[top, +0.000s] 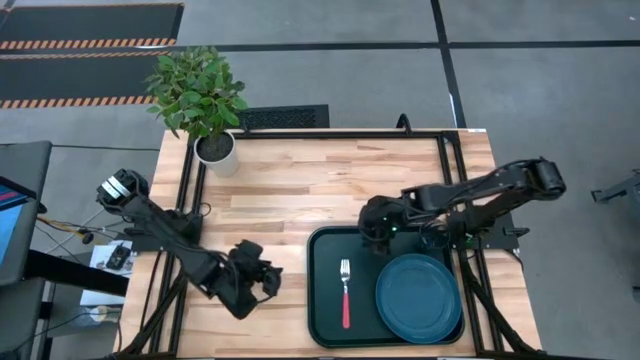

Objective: Pick and place plate/cup/fork/spoon on tray
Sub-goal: Put the yellow spoon on the black tray

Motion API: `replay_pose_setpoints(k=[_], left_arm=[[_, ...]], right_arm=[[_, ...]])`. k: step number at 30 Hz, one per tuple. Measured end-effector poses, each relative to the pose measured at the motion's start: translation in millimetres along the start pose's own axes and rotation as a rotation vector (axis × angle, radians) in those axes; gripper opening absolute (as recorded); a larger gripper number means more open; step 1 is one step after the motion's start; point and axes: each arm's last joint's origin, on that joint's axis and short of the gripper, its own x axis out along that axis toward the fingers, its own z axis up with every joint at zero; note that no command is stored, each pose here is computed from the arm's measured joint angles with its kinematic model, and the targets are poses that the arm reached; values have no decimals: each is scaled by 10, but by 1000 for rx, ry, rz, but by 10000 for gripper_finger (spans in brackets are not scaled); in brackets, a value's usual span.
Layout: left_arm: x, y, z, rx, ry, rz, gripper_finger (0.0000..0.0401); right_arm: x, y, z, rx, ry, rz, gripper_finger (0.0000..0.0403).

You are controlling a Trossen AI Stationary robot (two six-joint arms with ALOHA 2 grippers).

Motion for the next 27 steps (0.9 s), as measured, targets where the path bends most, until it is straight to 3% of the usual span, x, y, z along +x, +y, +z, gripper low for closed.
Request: replay_pose_setpoints(k=[10, 17, 21, 27], left_arm=[[-146, 170, -259, 488, 293, 78, 213], [109, 203, -569, 821, 583, 72, 213], [286, 261, -728, 891, 657, 131, 213], [336, 253, -795, 945, 592, 185, 212]], right_arm=[[48, 164, -76, -49, 24, 25, 133], [122, 209, -121, -41, 56, 24, 132], [120, 240, -122, -27, 49, 33, 132], [117, 244, -123, -26, 48, 35, 132]])
